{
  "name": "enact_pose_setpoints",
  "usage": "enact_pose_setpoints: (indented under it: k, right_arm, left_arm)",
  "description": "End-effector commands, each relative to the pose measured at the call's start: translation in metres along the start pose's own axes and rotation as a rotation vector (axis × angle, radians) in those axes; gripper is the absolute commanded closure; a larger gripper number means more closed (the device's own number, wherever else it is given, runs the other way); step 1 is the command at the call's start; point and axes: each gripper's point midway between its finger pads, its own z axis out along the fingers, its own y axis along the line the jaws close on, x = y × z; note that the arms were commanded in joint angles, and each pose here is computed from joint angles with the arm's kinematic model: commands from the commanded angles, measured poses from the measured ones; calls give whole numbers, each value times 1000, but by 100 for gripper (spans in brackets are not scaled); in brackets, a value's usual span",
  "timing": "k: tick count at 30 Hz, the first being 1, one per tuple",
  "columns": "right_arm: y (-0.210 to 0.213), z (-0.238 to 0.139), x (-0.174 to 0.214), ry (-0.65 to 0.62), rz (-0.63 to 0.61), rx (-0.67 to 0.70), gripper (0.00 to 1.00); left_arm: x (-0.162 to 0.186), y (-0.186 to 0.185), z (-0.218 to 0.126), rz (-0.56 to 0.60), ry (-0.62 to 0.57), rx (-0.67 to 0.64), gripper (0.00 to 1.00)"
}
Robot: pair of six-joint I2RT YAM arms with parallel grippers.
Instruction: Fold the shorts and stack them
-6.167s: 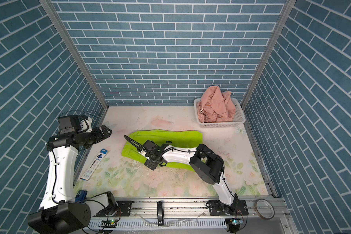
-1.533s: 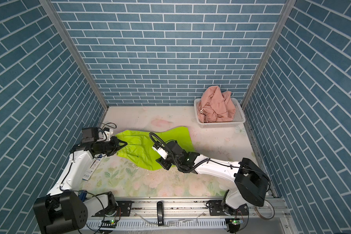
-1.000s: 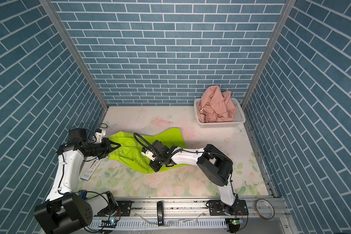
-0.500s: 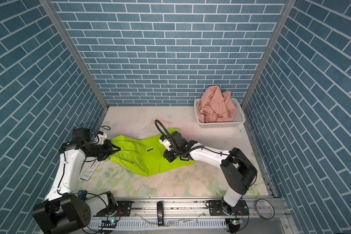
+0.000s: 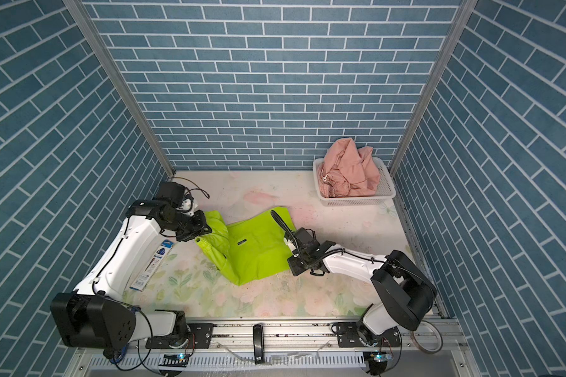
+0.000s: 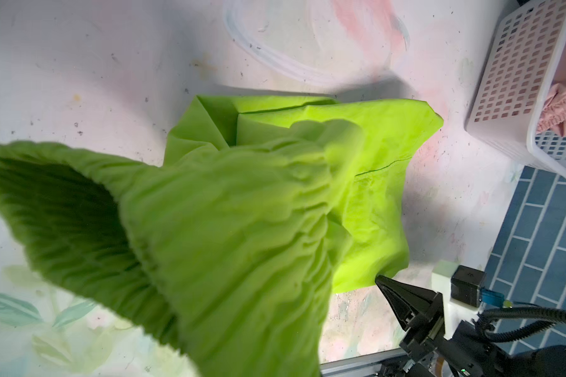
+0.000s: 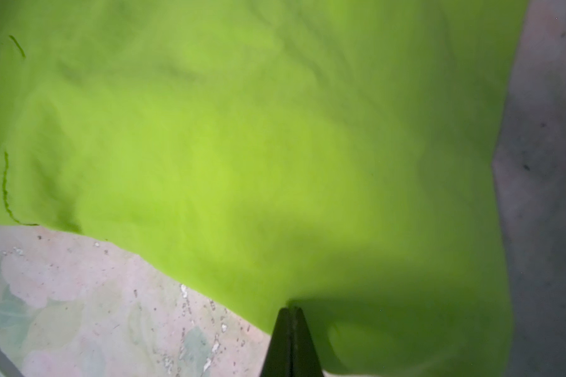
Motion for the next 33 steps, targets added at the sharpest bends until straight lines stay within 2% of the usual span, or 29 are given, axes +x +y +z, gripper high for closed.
enact_pose_setpoints:
  k: [1, 21, 24, 27, 33]
  right_arm:
    - [0, 6, 1, -30, 57, -24, 100]
    - [2, 20, 11, -103, 95, -85, 100]
    - [2, 17, 21, -70, 93, -84, 100]
    - [5, -3, 26, -46, 85, -88, 100]
    - [17, -55, -10, -233, 46, -127, 97]
  left_arm:
    - [-1, -15, 6, 13, 2, -62, 100]
    - [15, -112, 68, 205, 126, -131, 100]
    - [8, -118, 60, 230, 115, -147, 100]
    - [-4, -119, 39, 269, 69, -191, 100]
    - [-16, -115, 18, 303, 19, -229, 100]
